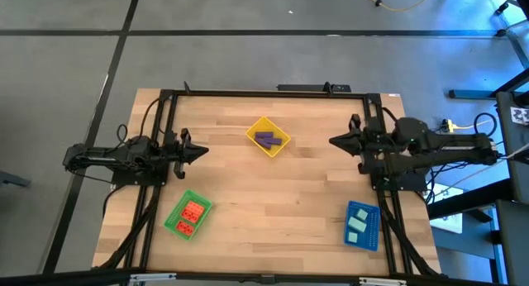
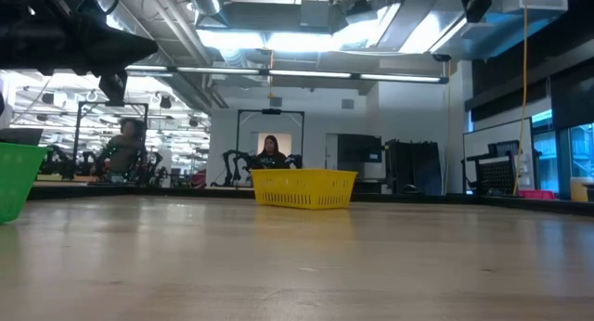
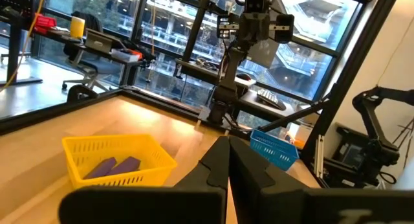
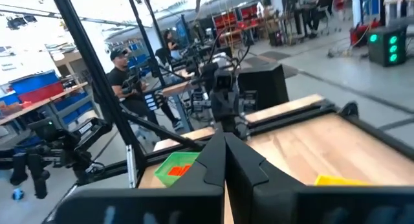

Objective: Sort & place blocks by color
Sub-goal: Return to Home Position

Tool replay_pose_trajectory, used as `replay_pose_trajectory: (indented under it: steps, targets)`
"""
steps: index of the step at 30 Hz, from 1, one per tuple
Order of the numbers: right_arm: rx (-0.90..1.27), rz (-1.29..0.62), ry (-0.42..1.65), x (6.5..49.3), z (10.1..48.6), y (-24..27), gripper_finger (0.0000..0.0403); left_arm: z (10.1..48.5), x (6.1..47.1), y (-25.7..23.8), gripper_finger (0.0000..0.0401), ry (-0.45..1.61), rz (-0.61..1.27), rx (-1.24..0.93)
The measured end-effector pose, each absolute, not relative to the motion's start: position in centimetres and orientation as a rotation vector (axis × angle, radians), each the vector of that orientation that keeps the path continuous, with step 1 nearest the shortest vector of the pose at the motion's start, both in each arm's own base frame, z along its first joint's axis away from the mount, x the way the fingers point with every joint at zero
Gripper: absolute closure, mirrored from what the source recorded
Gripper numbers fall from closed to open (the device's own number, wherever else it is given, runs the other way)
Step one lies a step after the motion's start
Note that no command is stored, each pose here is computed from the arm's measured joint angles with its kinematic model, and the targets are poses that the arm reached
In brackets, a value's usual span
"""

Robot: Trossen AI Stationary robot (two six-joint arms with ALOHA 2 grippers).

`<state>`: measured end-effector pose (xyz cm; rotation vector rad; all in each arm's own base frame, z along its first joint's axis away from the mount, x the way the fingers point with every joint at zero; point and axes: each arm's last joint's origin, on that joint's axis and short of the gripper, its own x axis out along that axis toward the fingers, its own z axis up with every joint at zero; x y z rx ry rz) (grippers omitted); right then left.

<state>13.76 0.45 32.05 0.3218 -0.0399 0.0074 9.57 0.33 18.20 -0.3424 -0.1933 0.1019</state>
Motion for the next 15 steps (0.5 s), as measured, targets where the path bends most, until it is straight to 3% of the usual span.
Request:
replay_pose_trajectory:
  steps: [9,15]
  targets:
    - [0.258,0.017,-0.029,11.8,31.7,0.4,0.0402,18.2,9.6,0.3,0.0401,-0.193,0.102,-0.342]
    - [0.309,0.066,-0.154,10.8,28.2,0.5,0.0402,18.2,9.6,0.3,0.0401,-0.193,0.102,-0.342]
